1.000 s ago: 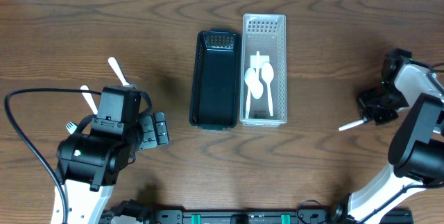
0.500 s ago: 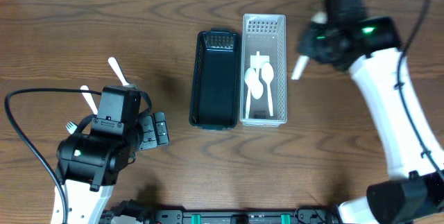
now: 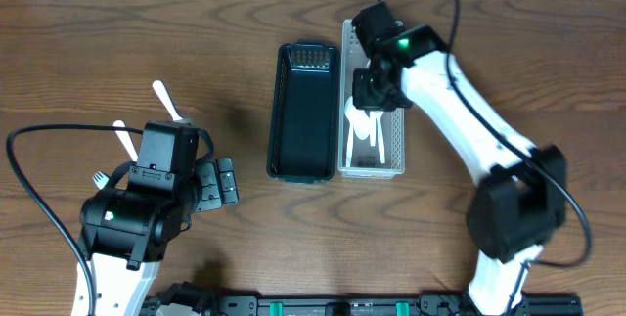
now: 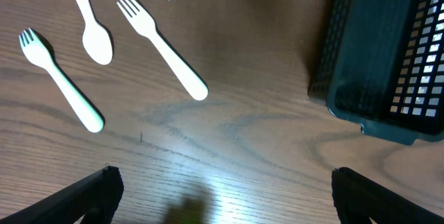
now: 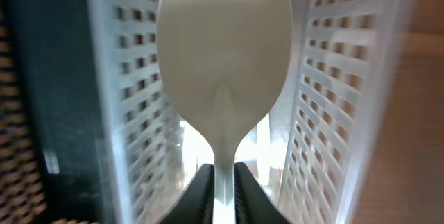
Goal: Pack container
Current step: 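Place the spoon into the white basket and open the right gripper, then move the left gripper over a white fork and grasp it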
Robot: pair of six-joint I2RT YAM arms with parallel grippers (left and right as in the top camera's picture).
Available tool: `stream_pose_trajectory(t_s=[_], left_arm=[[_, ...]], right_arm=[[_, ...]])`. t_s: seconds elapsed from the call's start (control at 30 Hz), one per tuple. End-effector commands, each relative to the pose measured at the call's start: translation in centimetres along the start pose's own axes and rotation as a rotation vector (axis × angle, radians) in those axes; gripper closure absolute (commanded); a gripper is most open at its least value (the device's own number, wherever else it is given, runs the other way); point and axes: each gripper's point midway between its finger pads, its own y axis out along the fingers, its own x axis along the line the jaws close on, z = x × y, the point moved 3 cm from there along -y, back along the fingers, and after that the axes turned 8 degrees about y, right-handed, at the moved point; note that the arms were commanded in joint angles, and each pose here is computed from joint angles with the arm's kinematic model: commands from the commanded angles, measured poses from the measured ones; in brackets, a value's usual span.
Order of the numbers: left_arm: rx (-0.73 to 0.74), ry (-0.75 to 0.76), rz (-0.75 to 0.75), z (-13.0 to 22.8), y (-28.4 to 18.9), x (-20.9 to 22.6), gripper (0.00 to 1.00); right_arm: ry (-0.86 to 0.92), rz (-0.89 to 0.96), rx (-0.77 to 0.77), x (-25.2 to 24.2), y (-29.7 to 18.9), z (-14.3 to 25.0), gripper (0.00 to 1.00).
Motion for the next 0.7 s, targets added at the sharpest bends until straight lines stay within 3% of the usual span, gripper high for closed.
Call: stream_pose_trajectory(t_s=[0.0, 0.13, 0.27, 0.43, 0.57, 0.67], left_arm=[[-0.008, -0.007, -0.002, -0.3, -0.3, 0.1, 0.02], [-0.008, -0.007, -0.002, -0.3, -0.3, 0.1, 0.02], [-0.012, -0.008, -0.001, -0.4, -0.3, 0.1, 0.02], [0.0, -0.007, -0.004, -0.7, -2.0, 0.2, 0.02], [-0.036, -0.019, -0.018, -4.0, -5.2, 0.2, 0.02], [-0.064, -0.069, -0.045, -7.7, -6.2, 0.9, 0.02]], right_arm=[[-0.079, 0.012, 0.044, -0.2, 1.6, 0.3, 0.74], [-0.1, -0.009, 0.018, 0.1, 1.1, -0.2, 0.7], [-0.134, -0.044, -0.042, 0.5, -1.5, -1.4, 0.49], [-0.08, -0.086, -0.147, -1.1, -7.6, -3.8, 0.42], [0.007, -0.113, -0.241, -4.5, -12.9, -5.5, 0.28], [0.061, -0.101, -0.262, -7.8, -15.6, -5.6, 0.25]])
